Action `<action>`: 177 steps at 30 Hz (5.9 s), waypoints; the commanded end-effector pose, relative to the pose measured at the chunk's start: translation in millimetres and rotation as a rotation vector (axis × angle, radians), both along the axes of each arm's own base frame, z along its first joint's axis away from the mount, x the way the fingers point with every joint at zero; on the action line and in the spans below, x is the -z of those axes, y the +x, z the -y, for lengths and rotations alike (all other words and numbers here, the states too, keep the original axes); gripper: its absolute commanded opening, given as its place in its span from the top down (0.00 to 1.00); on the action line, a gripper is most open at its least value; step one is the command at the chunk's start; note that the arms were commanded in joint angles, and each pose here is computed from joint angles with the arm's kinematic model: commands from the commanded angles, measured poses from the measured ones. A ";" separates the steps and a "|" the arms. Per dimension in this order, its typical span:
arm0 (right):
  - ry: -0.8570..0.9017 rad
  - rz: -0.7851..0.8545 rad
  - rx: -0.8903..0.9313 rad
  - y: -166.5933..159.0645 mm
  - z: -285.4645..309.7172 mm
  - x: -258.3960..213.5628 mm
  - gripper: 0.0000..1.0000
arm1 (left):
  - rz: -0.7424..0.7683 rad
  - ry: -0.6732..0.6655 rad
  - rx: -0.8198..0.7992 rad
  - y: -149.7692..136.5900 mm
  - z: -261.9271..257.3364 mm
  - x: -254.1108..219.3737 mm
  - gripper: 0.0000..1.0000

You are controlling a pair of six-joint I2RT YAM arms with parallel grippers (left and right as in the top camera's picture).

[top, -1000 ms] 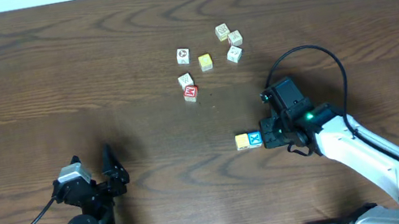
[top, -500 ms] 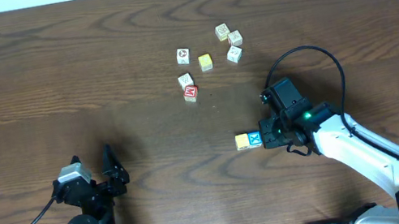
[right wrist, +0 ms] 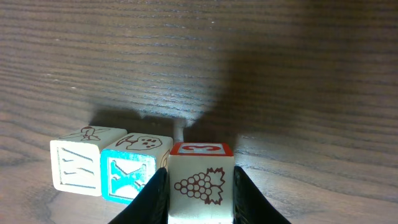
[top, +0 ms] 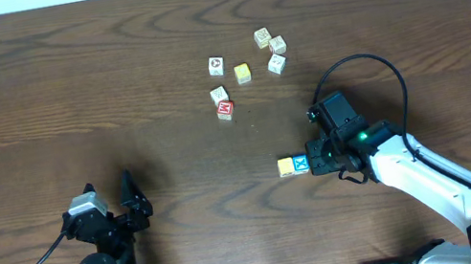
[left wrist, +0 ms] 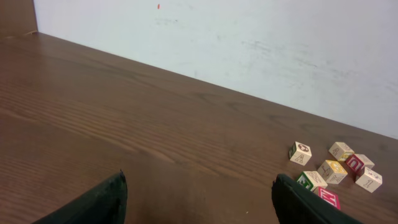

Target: Lift 4 blocks

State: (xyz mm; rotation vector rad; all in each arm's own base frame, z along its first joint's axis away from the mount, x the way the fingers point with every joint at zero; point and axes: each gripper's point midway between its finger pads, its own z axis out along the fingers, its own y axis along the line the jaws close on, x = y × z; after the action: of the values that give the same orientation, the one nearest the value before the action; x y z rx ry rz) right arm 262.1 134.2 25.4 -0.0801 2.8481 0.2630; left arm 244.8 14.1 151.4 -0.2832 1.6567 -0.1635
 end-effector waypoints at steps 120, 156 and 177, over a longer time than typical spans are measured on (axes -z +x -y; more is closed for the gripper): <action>-0.095 0.071 0.081 34.1 12.2 -59.0 0.99 | -0.056 0.010 -0.028 -1.5 -4.8 16.5 0.25; -0.134 -0.020 0.123 -50.0 13.7 -1.1 0.97 | -0.056 0.010 -0.028 -1.6 -4.8 16.6 0.25; -0.148 -0.038 0.153 -53.4 17.9 12.9 0.98 | -0.056 0.010 -0.028 -1.6 -4.8 16.6 0.25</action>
State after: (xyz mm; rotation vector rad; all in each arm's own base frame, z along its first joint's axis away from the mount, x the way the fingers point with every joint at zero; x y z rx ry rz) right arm 208.8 119.4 17.1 0.0969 2.8915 0.0652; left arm 244.8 14.1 151.0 -0.2834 1.6578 -0.1634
